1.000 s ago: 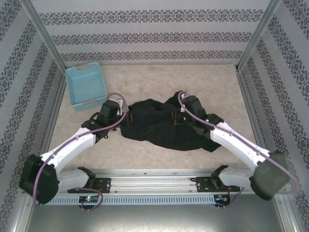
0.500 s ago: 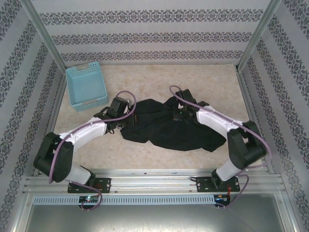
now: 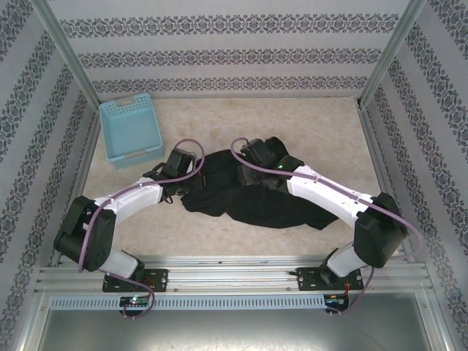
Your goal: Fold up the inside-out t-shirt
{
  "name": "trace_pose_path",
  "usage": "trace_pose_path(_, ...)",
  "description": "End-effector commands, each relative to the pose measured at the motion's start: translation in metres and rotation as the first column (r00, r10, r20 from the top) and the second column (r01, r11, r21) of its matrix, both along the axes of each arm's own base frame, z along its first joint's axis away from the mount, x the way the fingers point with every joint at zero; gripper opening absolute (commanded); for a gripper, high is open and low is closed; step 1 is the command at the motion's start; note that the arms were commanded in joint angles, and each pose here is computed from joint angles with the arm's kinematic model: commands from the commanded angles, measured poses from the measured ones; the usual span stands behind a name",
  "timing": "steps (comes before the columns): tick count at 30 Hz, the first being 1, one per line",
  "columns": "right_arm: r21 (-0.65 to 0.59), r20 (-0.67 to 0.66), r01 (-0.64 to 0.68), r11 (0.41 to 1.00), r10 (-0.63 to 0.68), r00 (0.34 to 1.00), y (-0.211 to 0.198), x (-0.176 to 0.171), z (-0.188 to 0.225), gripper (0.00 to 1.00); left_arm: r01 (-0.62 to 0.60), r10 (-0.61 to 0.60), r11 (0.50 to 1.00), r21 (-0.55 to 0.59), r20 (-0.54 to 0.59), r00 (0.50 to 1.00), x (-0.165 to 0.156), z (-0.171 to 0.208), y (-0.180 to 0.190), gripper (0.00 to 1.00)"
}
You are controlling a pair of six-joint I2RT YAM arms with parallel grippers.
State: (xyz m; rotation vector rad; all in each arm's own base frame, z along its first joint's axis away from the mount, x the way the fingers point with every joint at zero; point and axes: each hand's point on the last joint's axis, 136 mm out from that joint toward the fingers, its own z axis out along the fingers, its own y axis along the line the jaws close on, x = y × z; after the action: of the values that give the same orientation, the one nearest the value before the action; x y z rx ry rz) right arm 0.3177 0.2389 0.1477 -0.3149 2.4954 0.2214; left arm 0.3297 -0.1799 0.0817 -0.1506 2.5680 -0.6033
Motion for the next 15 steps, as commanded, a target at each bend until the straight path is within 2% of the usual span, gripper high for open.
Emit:
trace_pose_path(1, 0.056, -0.091, 0.021, 0.998, -0.016, 0.996, 0.017, -0.004, -0.022, 0.56, -0.021, 0.025, 0.998, -0.067, 0.06, 0.998, 0.006, 0.019, -0.002, 0.0)
trace_pose_path(10, -0.129, -0.145, 0.078, 0.989, -0.097, 0.985, 0.015, 0.026, -0.078, 0.55, -0.004, 0.011, 0.996, -0.092, 0.084, 0.996, 0.002, 0.03, -0.004, 0.0)
trace_pose_path(14, -0.151, -0.121, 0.071, 0.986, -0.09, 0.988, 0.019, 0.036, -0.08, 0.37, -0.003, 0.012, 0.996, -0.094, 0.094, 0.995, 0.001, 0.035, -0.004, 0.0)
trace_pose_path(15, -0.154, -0.115, 0.071, 0.986, -0.089, 0.989, 0.019, 0.037, -0.078, 0.29, -0.001, 0.011, 0.995, -0.096, 0.098, 0.995, 0.001, 0.036, -0.004, 0.0)
